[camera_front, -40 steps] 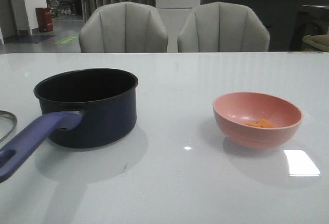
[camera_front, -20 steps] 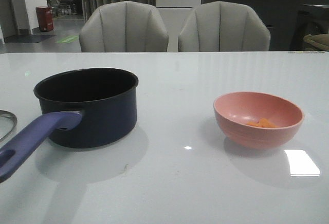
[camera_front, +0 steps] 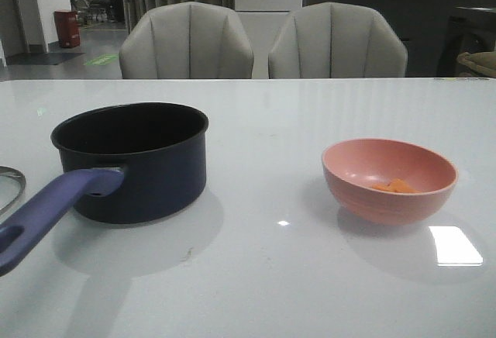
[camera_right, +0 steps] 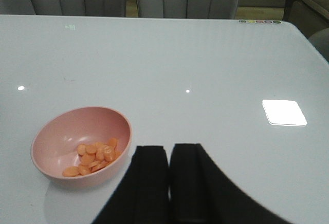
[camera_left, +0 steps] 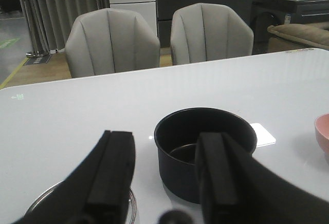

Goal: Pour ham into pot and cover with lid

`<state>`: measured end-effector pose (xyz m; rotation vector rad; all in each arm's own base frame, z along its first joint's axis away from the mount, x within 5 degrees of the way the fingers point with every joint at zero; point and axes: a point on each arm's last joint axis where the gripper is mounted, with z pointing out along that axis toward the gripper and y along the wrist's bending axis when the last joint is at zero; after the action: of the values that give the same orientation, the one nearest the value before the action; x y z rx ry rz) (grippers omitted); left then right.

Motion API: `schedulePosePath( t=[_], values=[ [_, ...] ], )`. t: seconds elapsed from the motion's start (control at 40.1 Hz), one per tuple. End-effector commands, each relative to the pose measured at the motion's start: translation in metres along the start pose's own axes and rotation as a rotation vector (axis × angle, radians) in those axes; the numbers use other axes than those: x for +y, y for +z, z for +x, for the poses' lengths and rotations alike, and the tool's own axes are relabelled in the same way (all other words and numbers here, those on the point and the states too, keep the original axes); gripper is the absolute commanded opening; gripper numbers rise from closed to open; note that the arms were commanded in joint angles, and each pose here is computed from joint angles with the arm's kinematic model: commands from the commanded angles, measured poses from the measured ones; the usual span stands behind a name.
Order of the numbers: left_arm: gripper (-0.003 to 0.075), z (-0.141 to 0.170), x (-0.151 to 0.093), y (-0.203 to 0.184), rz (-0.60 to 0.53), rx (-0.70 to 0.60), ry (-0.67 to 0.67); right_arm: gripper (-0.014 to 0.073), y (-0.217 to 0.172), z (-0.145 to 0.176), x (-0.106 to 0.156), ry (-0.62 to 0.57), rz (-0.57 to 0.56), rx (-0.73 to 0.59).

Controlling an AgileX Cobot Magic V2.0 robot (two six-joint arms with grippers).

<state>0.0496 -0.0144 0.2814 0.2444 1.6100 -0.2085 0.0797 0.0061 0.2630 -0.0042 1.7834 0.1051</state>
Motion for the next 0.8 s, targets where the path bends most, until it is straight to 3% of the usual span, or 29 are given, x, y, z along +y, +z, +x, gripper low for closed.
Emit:
schedulePosePath(
  t=[0.0,0.2,0.275,0.524,0.774],
  values=[
    [0.0332,-0.015,0.0,-0.002,0.007,-0.095,-0.006,0.0197,0.001,-0.02,0.001,-0.001,0.001,-0.101],
    [0.0332,-0.015,0.0,-0.002,0.007,-0.095,-0.006,0.0429,0.025,-0.025,0.001,0.0,0.01,0.065],
    [0.0332,-0.015,0.0,-0.002,0.007,-0.095,-0.006,0.0476,0.039,-0.032,0.001,0.007,0.012,0.132],
    [0.0332,-0.016,0.0,-0.002,0.005,-0.106,-0.006,0.0473,0.103,-0.061,0.005,0.085,0.008,0.351],
    [0.0332,-0.017,0.0,-0.002,0.005,-0.109,-0.006,0.0473,0.177,-0.067,0.015,0.083,-0.013,0.61]
  ],
)
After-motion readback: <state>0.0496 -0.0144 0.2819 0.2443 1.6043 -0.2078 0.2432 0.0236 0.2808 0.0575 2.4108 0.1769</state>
